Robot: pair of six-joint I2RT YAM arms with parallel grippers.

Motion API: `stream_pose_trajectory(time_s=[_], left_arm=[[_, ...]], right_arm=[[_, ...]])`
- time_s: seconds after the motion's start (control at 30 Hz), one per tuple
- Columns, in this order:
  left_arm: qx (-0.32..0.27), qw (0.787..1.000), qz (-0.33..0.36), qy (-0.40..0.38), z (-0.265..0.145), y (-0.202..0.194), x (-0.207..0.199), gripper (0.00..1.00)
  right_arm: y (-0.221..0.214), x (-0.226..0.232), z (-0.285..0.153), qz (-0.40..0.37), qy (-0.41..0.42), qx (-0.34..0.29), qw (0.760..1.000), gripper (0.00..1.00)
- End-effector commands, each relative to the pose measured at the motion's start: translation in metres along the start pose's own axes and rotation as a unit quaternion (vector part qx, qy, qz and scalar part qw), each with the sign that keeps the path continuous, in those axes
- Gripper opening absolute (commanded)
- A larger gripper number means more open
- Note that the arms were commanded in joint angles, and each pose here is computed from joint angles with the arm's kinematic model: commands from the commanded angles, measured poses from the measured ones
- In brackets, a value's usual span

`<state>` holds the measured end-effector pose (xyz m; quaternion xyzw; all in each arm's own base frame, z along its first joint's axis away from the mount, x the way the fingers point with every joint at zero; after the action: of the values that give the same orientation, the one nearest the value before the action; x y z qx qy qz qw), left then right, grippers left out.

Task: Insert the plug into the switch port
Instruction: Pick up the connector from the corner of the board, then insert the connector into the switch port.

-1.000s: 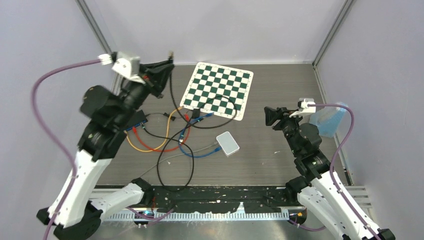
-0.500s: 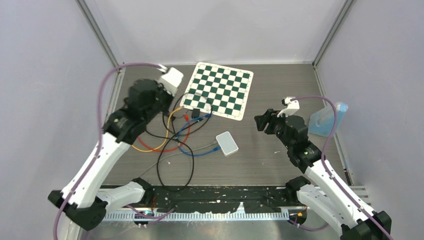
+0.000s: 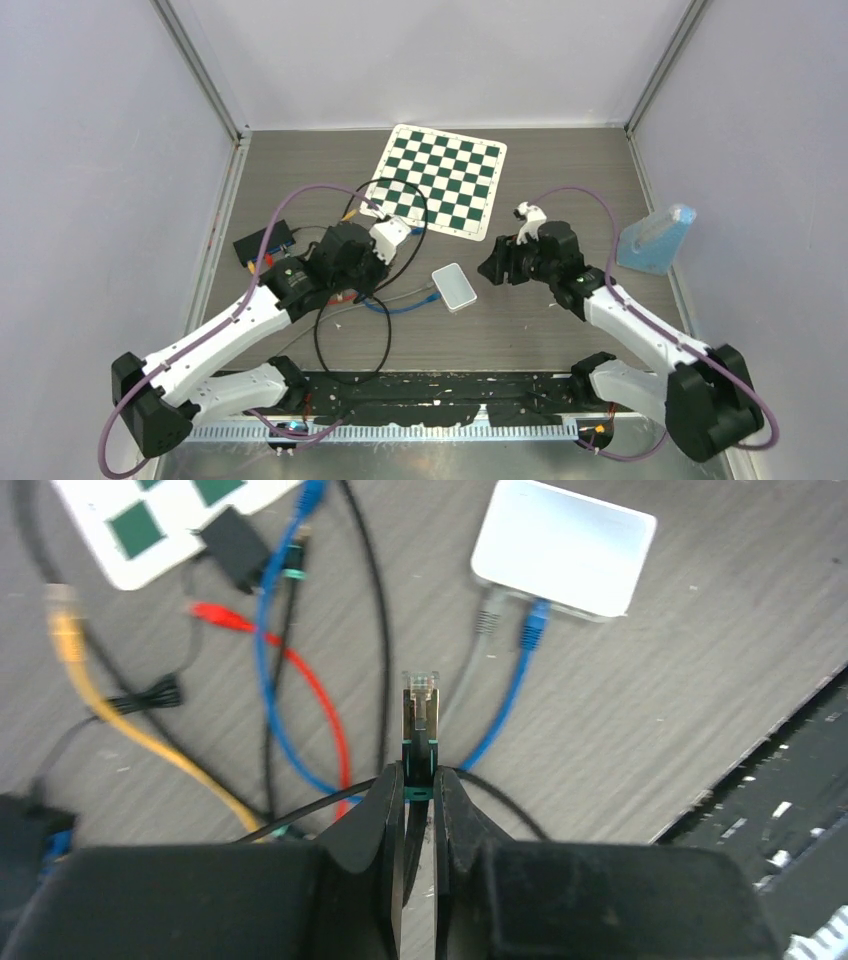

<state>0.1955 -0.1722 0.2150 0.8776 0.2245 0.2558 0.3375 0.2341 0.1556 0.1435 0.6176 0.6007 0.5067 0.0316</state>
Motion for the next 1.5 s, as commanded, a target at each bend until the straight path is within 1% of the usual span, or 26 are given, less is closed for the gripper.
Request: stream_pose_trajectory(time_s=[0.0, 0.03, 0.1, 0.17, 0.3, 0.37, 0.47, 0.53, 0.67, 0.77, 0.87, 1.0, 1.23, 1.33, 1.47], left_arm=[[-0.036, 0.996, -0.049, -0.068, 0.031, 0.006, -0.036, 0.0], [-0.032, 0.996, -0.044, -0.074, 0.038, 0.004, -0.042, 0.0], [-0.015, 0.996, -0.028, -0.084, 0.052, -0.006, -0.057, 0.0], [-0.005, 0.996, -0.012, -0.093, 0.062, -0.011, -0.069, 0.0], [0.017, 0.993, 0.001, -0.113, 0.08, -0.016, -0.088, 0.0], [0.03, 0.992, 0.008, -0.119, 0.088, -0.02, -0.094, 0.0], [0.05, 0.993, 0.003, -0.11, 0.099, -0.028, -0.096, 0.0], [0.058, 0.993, 0.002, -0.106, 0.104, -0.033, -0.097, 0.0], [0.044, 0.994, 0.011, -0.097, 0.113, -0.036, -0.1, 0.0], [0.029, 0.996, 0.036, -0.07, 0.117, -0.035, -0.1, 0.0], [0.027, 0.997, 0.054, -0.051, 0.121, -0.037, -0.1, 0.0], [0.015, 0.997, 0.051, -0.064, 0.124, -0.037, -0.107, 0.0], [0.02, 0.995, 0.033, -0.095, 0.132, -0.045, -0.12, 0.0], [0.004, 0.995, 0.03, -0.098, 0.135, -0.038, -0.122, 0.0], [0.002, 0.994, 0.038, -0.101, 0.138, -0.035, -0.122, 0.0]], right_arm=[[-0.009, 0.017, 0.021, -0.012, 0.094, 0.071, 0.993, 0.63], [-0.01, 0.02, 0.024, -0.009, 0.105, 0.082, 0.991, 0.63], [-0.018, 0.013, 0.037, 0.007, 0.099, 0.111, 0.989, 0.64], [-0.02, 0.009, 0.043, 0.012, 0.093, 0.124, 0.988, 0.63], [-0.017, 0.002, 0.05, -0.003, 0.07, 0.124, 0.99, 0.55], [-0.015, 0.0, 0.052, -0.011, 0.063, 0.127, 0.99, 0.54], [-0.014, -0.002, 0.056, -0.012, 0.065, 0.133, 0.989, 0.54], [-0.018, -0.005, 0.057, -0.011, 0.064, 0.142, 0.988, 0.56], [-0.026, -0.009, 0.064, 0.0, 0.075, 0.165, 0.983, 0.58], [-0.03, -0.009, 0.067, 0.008, 0.085, 0.178, 0.98, 0.56], [-0.03, -0.01, 0.07, 0.014, 0.086, 0.18, 0.98, 0.55], [-0.032, -0.011, 0.073, 0.022, 0.09, 0.19, 0.977, 0.55], [-0.036, -0.013, 0.079, 0.026, 0.095, 0.2, 0.975, 0.55], [-0.036, -0.013, 0.082, 0.023, 0.098, 0.204, 0.974, 0.55], [-0.033, -0.014, 0.088, 0.023, 0.095, 0.206, 0.974, 0.55]])
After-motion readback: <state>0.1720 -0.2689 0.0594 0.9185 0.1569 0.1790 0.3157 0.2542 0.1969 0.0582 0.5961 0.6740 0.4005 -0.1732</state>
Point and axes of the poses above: each gripper's point midway between its finger pads, its own z axis out along the fingers, its own x axis along the line the jaws close on, y = z × x, the point moved 4 cm from there along -z, back along the fingers, and after that the axes turned 14 degrees about z, right-handed, at the moved point
